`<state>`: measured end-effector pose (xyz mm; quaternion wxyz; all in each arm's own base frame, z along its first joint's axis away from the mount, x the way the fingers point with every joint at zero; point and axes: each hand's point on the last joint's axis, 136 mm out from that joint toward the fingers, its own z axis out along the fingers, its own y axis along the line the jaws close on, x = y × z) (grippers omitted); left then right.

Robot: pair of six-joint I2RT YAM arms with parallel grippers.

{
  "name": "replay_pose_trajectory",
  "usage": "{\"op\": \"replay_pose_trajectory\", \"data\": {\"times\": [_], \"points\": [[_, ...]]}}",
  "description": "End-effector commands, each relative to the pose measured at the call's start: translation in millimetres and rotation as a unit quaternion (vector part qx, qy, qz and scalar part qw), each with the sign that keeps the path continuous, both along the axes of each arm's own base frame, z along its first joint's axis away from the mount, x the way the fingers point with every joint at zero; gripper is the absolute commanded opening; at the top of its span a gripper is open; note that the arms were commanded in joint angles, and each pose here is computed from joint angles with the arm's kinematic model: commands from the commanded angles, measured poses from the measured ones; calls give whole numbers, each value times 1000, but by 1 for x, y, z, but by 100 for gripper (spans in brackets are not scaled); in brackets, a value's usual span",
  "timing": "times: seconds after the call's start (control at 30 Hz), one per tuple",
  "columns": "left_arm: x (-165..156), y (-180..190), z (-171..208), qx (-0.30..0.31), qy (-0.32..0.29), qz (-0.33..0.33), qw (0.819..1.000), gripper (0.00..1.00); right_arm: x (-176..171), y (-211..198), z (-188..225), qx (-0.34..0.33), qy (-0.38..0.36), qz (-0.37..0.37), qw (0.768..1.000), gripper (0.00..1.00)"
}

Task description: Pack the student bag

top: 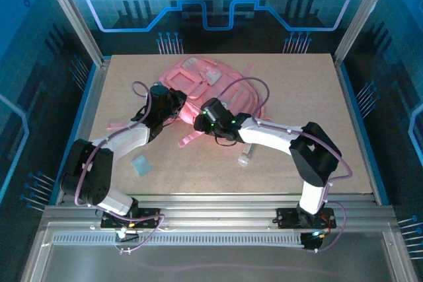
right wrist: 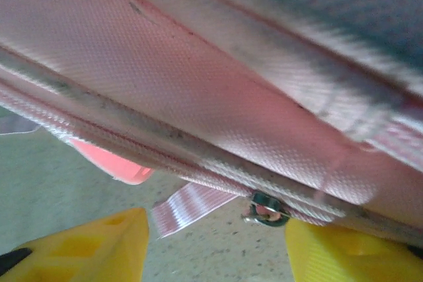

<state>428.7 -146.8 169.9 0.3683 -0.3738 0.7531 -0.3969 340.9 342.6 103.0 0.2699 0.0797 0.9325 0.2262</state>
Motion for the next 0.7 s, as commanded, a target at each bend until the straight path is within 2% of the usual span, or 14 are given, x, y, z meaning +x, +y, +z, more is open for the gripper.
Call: {"op": "replay_pose_trajectory", "data": {"times": [0.0, 0.1, 0.2, 0.27, 0.5, 0.67], "points": [[-11, -28, 71, -53, -93, -48, 993, 0, 25, -31, -3, -106, -49, -73, 990, 47], [-13, -28, 74, -53, -95, -49, 993, 0, 31, -36, -2, -126, -60, -93, 986, 36], [-14, -26, 77, -50, -99, -47, 993, 0, 37, -40, 0, -130, -71, -102, 984, 29], [-15, -26, 78, -47, -101, -47, 993, 0, 41, -39, 3, -122, -77, -100, 985, 25], [-9, -17, 73, -18, -100, -33, 994, 0, 49, -41, 15, -78, -87, -66, 991, 0], [11, 4, 57, 1, -87, -11, 996, 0, 43, -44, 26, -50, -82, 9, 995, 0]]}}
